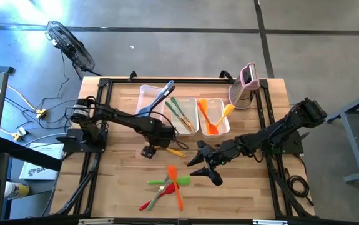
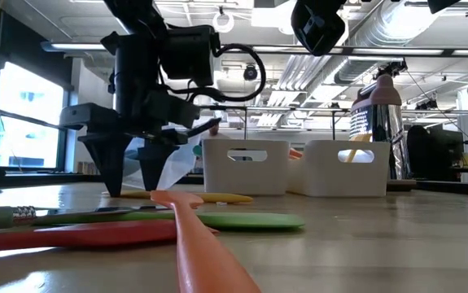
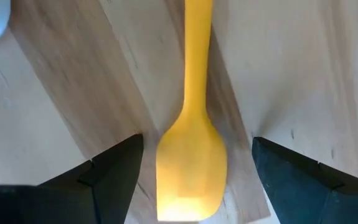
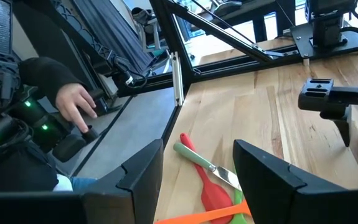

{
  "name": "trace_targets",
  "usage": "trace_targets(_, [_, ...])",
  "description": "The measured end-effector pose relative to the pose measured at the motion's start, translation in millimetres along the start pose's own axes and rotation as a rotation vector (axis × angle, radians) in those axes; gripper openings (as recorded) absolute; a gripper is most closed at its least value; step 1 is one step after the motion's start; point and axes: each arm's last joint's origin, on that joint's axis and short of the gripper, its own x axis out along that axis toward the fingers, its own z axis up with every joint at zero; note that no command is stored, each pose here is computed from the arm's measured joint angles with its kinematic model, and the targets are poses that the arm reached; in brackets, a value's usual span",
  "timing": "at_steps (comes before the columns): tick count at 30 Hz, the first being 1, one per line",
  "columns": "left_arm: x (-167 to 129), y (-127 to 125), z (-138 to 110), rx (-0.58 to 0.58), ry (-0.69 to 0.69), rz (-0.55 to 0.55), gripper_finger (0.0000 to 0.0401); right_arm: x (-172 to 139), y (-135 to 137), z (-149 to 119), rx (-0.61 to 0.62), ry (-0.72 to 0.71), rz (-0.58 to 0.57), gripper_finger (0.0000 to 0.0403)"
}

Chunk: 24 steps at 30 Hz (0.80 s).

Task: Pick & Place Kitchen Items
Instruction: Put the yellow spatula into the right white bin

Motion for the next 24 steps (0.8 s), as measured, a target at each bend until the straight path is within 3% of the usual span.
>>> trace_targets(7, [-12.7,3.7,4.1,-0.010,0.058,0.058,0.0297,0.0,0.1,-0.1,0.000,0.002,0.003,0.0185])
trace_targets(24, [-14.4,2.1,2.3,-0.028,0.074,0.029,0.0297,0.0,-0.4,-1.5,0.000,0.017,0.001,0.0185])
